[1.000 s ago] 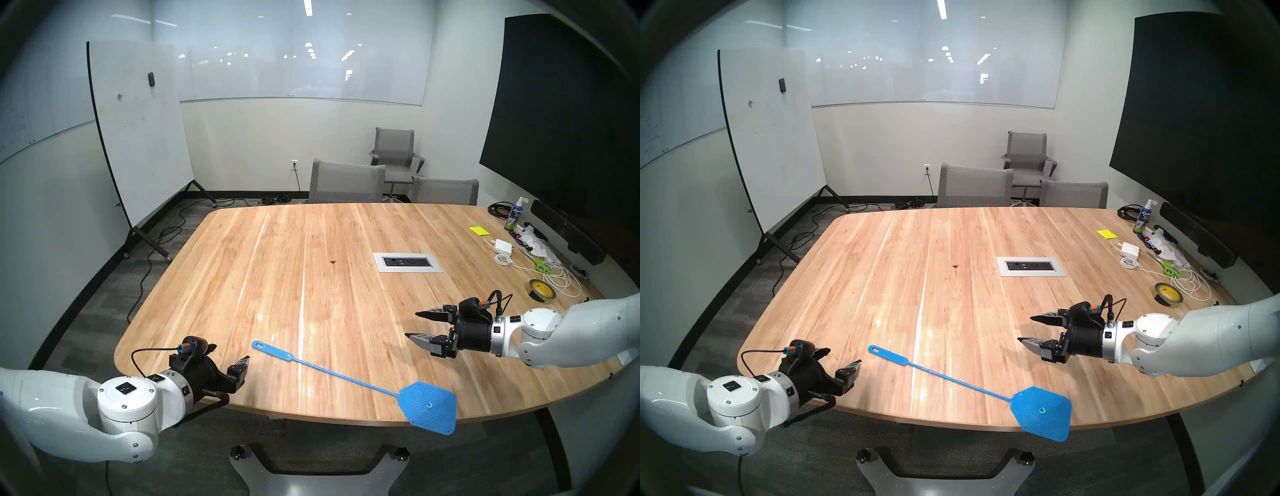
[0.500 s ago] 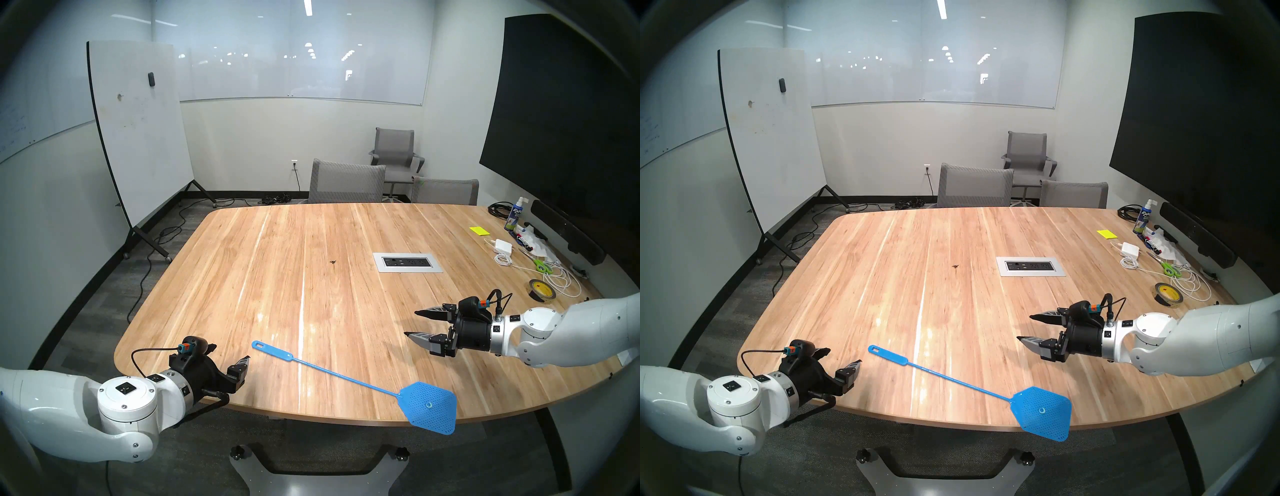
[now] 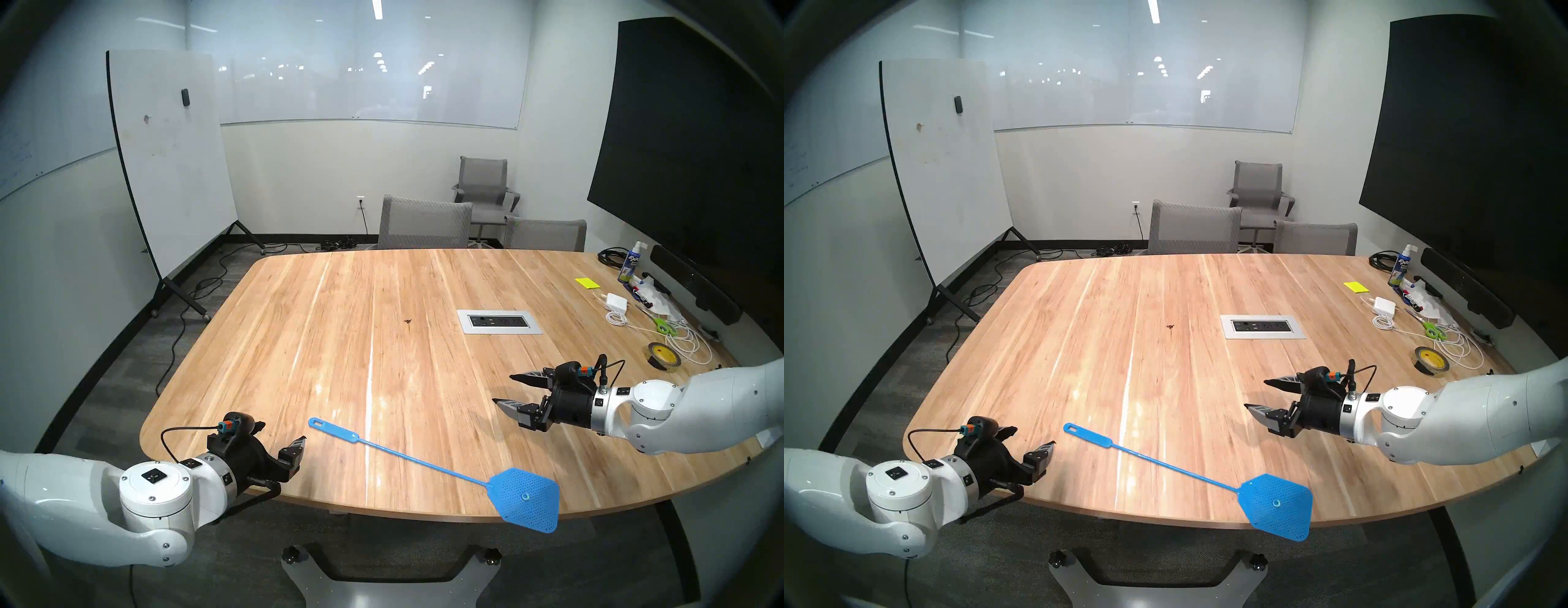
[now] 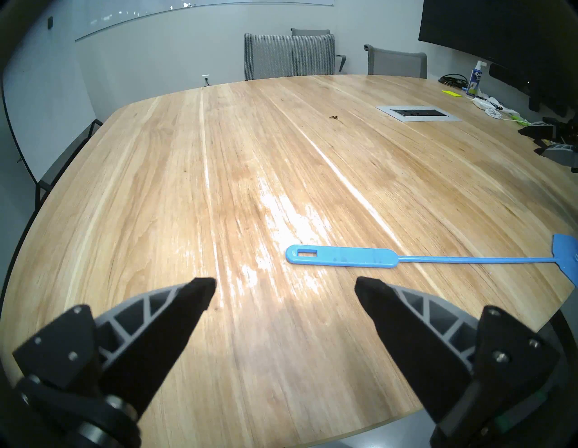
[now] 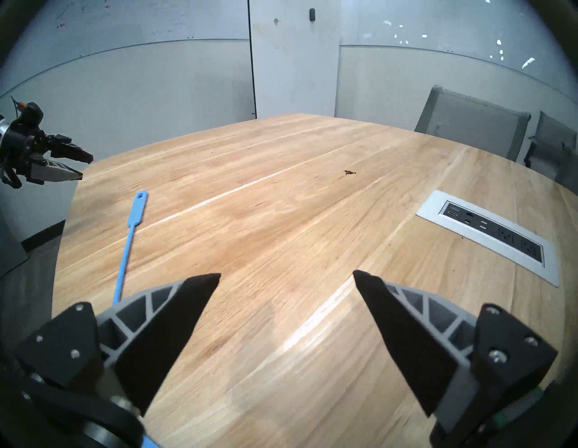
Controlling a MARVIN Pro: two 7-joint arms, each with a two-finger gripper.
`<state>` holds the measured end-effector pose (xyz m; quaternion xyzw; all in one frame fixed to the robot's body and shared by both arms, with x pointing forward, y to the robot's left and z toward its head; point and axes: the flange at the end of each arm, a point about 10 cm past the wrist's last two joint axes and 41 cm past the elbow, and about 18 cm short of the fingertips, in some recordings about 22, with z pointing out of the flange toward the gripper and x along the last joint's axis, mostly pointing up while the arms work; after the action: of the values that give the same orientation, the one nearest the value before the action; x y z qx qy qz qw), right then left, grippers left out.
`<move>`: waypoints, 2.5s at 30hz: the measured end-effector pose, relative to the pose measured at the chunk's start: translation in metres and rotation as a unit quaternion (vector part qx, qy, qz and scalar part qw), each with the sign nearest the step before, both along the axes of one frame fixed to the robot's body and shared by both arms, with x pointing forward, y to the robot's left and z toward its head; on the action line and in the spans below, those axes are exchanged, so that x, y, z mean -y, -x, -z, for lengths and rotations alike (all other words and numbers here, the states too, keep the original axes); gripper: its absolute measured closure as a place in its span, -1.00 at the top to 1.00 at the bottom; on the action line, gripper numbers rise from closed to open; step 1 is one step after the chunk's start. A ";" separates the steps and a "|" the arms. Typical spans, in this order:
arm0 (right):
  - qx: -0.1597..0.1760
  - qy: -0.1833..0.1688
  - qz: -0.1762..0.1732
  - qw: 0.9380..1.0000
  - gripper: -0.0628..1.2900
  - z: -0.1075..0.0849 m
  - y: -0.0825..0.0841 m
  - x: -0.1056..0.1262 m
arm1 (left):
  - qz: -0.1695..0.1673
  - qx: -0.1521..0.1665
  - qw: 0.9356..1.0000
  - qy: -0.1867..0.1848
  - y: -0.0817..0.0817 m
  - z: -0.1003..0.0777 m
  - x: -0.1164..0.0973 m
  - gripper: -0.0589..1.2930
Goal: Swat a bug on table
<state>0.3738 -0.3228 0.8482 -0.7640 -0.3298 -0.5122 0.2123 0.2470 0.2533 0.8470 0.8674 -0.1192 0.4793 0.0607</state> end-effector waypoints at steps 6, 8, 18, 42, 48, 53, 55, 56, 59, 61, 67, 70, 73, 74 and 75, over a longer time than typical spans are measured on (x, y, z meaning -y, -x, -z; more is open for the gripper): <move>0.002 -0.001 0.011 1.000 0.88 0.000 -0.001 -0.001 | 0.000 0.000 1.000 0.000 0.000 0.000 0.000 0.88; 0.002 -0.001 0.013 1.000 0.88 0.000 -0.001 -0.002 | 0.000 0.000 1.000 0.000 0.000 0.000 0.000 0.88; 0.002 -0.001 0.018 1.000 0.88 0.001 -0.001 -0.001 | 0.000 0.000 1.000 0.000 0.000 0.000 0.000 0.88; 0.002 -0.001 0.019 1.000 0.88 0.001 -0.001 -0.001 | 0.103 0.007 0.995 -0.019 -0.036 -0.019 0.000 0.88; 0.002 -0.001 0.018 1.000 0.88 0.001 -0.001 -0.001 | 0.144 0.005 0.989 -0.039 -0.044 -0.025 -0.001 0.88; 0.001 -0.001 0.018 1.000 0.88 0.001 -0.001 -0.001 | 0.190 -0.003 0.979 -0.069 -0.054 -0.030 0.004 0.88; 0.001 -0.001 0.018 1.000 0.88 0.001 -0.001 -0.001 | 0.202 -0.006 0.976 -0.078 -0.057 -0.032 0.006 0.88; 0.001 -0.001 0.018 1.000 0.88 0.001 -0.001 -0.001 | 0.207 -0.007 0.975 -0.081 -0.058 -0.032 0.008 0.88; 0.001 -0.001 0.018 1.000 0.88 0.001 -0.001 -0.001 | 0.224 -0.009 0.970 -0.095 -0.064 -0.035 0.014 0.88; 0.001 -0.001 0.018 1.000 0.88 0.001 -0.001 -0.001 | 0.233 -0.010 0.967 -0.104 -0.068 -0.036 0.019 0.88; 0.001 -0.001 0.018 1.000 0.88 0.001 -0.001 -0.001 | 0.254 -0.019 0.958 -0.129 -0.076 -0.032 0.033 0.88; 0.001 -0.001 0.018 1.000 0.88 0.001 -0.001 -0.001 | 0.261 -0.025 0.956 -0.133 -0.080 -0.030 0.038 0.88; 0.001 -0.001 0.018 1.000 0.88 0.001 -0.001 -0.001 | 0.269 -0.032 0.953 -0.135 -0.082 -0.028 0.043 0.88; 0.001 -0.001 0.018 1.000 0.88 0.001 -0.001 -0.001 | 0.275 -0.037 0.951 -0.138 -0.083 -0.026 0.045 0.88; 0.001 -0.001 0.018 1.000 0.88 0.001 -0.001 -0.001 | 0.278 -0.040 0.949 -0.140 -0.083 -0.025 0.046 0.88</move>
<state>0.3746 -0.3217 0.8469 -0.7691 -0.3152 -0.5174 0.2036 0.3303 0.2069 0.8718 0.8180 -0.4190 0.3868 0.0747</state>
